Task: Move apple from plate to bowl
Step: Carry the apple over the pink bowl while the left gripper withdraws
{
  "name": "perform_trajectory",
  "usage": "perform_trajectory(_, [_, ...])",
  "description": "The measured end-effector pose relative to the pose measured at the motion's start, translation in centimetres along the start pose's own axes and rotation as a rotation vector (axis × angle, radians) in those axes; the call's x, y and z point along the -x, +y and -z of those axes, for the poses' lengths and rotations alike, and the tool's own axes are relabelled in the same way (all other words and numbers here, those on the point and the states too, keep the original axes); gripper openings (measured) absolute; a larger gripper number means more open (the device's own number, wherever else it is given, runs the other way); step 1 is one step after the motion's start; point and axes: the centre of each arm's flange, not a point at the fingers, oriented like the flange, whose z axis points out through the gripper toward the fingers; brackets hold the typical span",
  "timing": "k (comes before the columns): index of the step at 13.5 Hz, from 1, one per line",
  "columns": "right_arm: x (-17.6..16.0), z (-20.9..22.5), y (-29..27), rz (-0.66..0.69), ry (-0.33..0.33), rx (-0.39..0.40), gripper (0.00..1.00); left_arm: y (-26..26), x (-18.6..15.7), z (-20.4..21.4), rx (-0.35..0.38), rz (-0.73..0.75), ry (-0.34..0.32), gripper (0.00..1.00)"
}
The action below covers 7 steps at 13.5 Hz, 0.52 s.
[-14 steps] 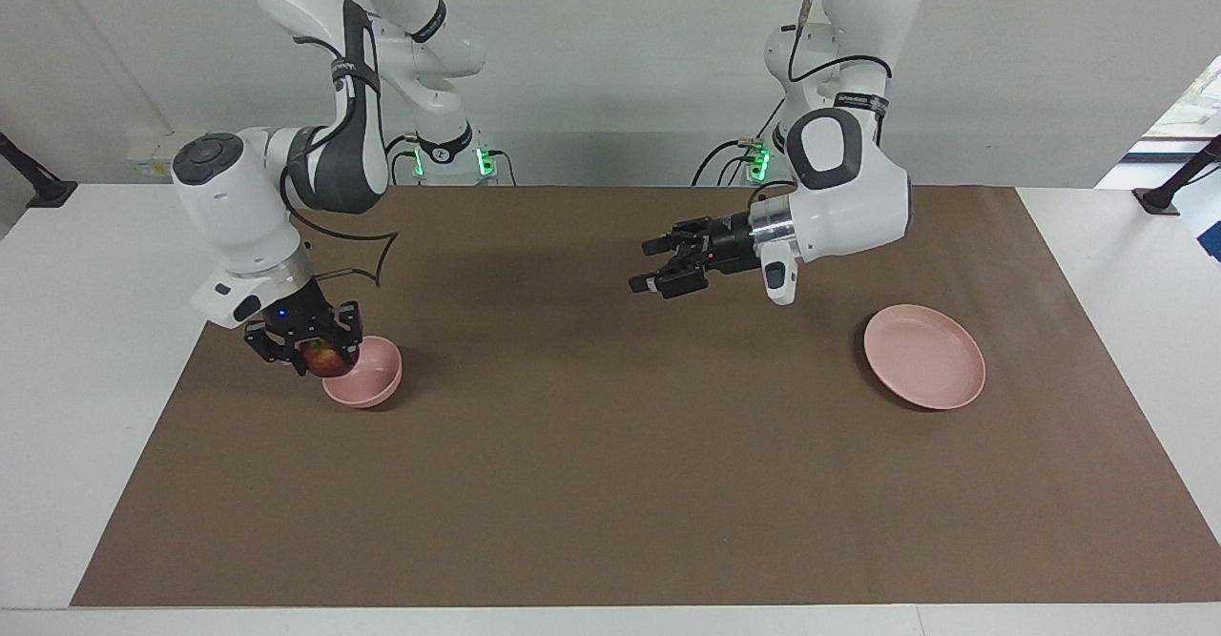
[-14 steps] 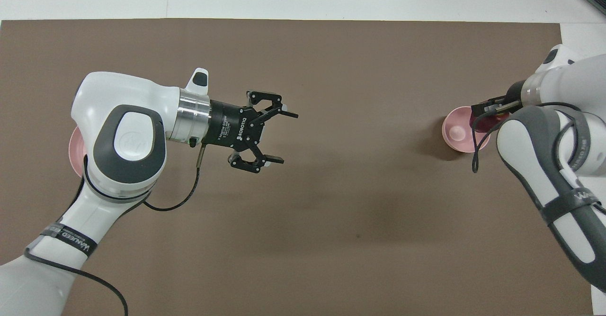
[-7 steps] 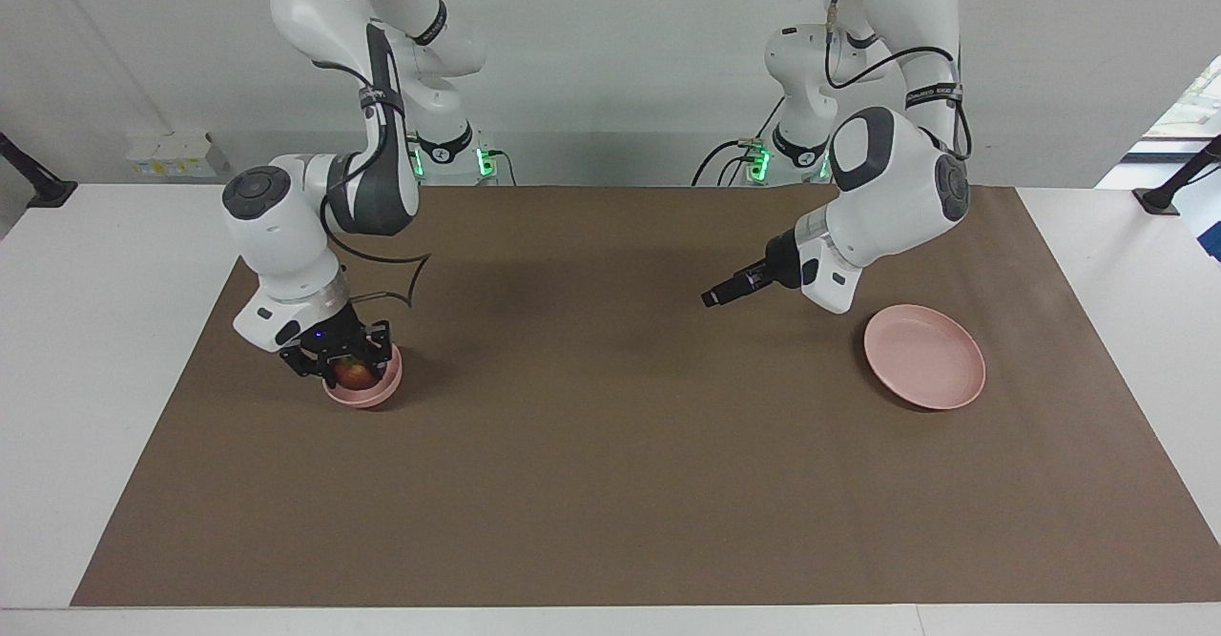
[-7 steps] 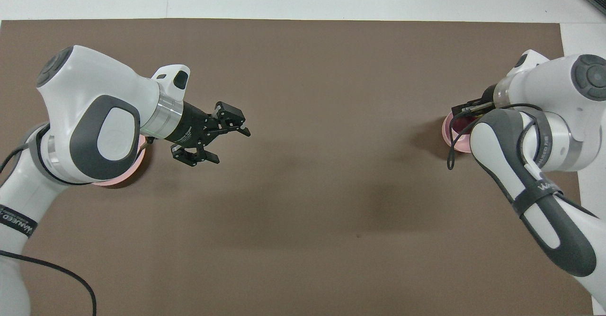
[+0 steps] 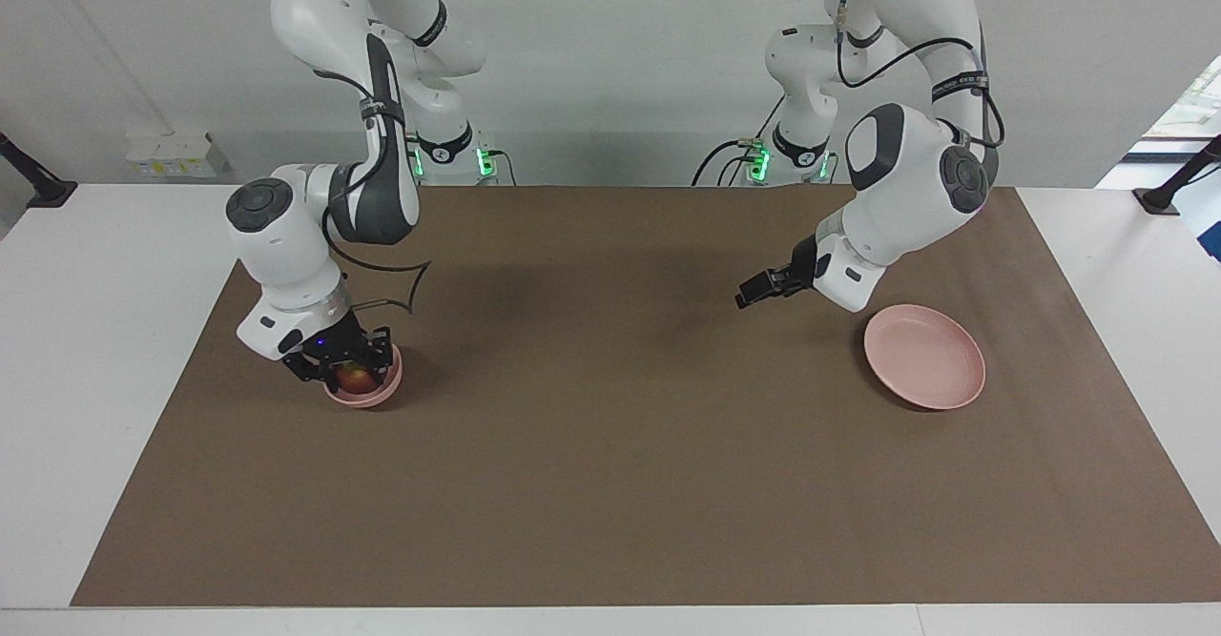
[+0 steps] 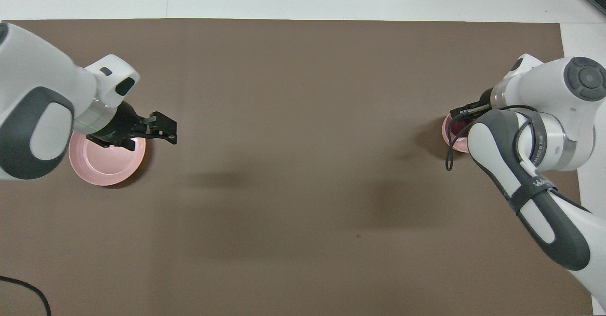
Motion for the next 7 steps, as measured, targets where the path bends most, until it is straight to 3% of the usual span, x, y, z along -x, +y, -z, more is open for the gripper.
perform_trajectory(3, [0.2, -1.0, 0.5, -0.008, -0.017, -0.002, 0.64, -3.8, 0.3, 3.2, -0.114, -0.136, 0.053, 1.00])
perform_trajectory(5, [0.3, -1.3, 0.5, -0.008, -0.021, -0.003, 0.68, -4.8, 0.4, 5.4, -0.146, -0.199, 0.076, 1.00])
perform_trajectory(7, [0.2, -1.2, 0.5, -0.008, -0.019, -0.003, 0.88, -5.5, 0.7, 7.6, -0.152, -0.212, 0.085, 1.00])
